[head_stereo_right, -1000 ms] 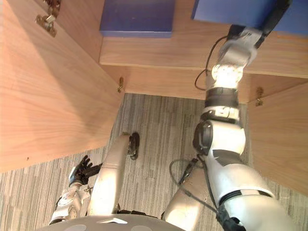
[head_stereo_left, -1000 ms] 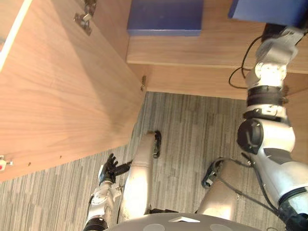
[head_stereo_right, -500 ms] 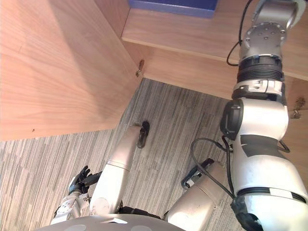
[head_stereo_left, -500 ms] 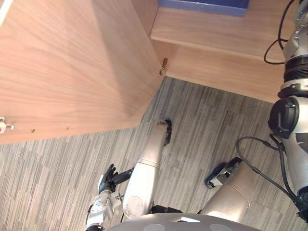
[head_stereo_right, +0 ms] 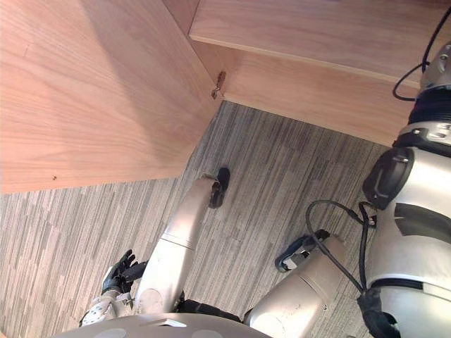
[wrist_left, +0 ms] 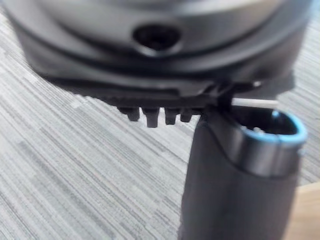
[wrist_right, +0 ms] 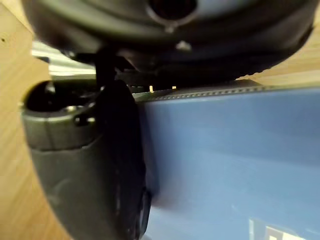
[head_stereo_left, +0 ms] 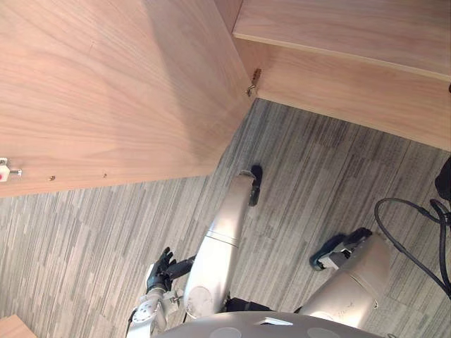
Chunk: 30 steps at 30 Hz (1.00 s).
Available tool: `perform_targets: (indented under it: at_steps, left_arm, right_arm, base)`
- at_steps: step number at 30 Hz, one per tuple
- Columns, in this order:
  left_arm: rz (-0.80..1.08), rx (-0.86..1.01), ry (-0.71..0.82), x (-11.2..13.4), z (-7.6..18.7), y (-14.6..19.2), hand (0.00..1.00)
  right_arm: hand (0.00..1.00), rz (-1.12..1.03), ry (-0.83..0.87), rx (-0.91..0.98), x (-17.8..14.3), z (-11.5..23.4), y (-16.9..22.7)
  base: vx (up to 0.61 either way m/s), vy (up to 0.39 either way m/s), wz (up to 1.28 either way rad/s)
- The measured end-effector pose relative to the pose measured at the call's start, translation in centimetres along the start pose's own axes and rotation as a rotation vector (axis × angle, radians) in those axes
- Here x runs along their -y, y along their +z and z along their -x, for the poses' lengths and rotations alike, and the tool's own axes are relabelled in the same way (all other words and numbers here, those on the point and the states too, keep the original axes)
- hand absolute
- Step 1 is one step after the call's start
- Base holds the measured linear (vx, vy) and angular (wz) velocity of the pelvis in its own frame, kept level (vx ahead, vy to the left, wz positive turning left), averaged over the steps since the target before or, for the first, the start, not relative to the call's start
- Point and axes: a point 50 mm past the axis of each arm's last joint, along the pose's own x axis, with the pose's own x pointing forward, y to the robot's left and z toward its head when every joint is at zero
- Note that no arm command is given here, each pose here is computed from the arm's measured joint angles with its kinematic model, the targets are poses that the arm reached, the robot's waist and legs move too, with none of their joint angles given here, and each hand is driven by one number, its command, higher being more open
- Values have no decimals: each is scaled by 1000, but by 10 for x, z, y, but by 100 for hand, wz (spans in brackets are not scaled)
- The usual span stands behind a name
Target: Walk over to the cabinet, pick up the folder, carry it to the office cabinet, place the folder inside the office cabinet, then close the office cabinet door
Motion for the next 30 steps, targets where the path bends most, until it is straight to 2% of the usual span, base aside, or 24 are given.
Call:
perform_targets:
  at_steps: [5,6,13,23,30]
  left_arm:
    - [-2,-9,2,-1,0,-2,100]
    - [-4,-13,3,-2,0,-2,100]
    - [-23,-13,14,-9,0,1,100]
    - [-17,-27,22,-12,0,-3,100]
    - [8,-39,57,-21,1,-5,100]
  right_arm:
    - [0,-44,-66,40,16,-5,13]
    - [100,-55,-76,50,19,-6,15]
    - [100,-81,-72,67,18,-6,20]
    - [100,-18,57,32,2,1,9]
    - [100,-10,76,22,1,1,7]
  base:
    - [16,38,-2]
    - [19,32,-4]
    - [13,16,-2]
    - [22,39,0]
    - [18,39,-2]
